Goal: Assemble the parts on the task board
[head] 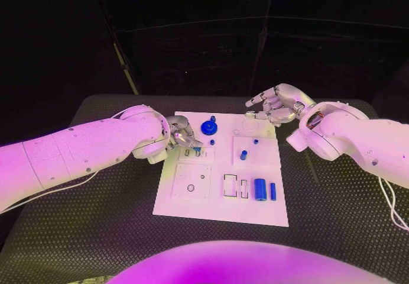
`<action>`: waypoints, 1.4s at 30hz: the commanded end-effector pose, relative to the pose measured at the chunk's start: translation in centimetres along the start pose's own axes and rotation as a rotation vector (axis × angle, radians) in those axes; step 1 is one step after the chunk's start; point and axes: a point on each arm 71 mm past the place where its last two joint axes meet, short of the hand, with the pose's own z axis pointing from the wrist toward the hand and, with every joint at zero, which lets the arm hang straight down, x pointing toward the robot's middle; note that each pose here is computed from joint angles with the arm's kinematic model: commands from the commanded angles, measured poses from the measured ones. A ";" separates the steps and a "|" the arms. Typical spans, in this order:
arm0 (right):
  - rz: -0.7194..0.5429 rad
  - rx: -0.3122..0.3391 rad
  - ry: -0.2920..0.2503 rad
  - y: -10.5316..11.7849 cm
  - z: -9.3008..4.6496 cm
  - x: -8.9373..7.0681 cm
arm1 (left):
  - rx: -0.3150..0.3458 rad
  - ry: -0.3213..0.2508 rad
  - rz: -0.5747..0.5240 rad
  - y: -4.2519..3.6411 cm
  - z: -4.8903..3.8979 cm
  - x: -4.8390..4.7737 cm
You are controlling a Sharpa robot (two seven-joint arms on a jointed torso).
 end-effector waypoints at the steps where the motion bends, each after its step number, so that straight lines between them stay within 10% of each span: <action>1: -0.013 -0.016 -0.005 0.2 0.0 -0.1 | 0.008 -0.081 0.037 -0.16 -0.03 -0.36; 42: -0.014 -0.019 -0.001 0.4 0.0 0.0 | -0.014 -0.006 0.174 -0.31 0.82 1.35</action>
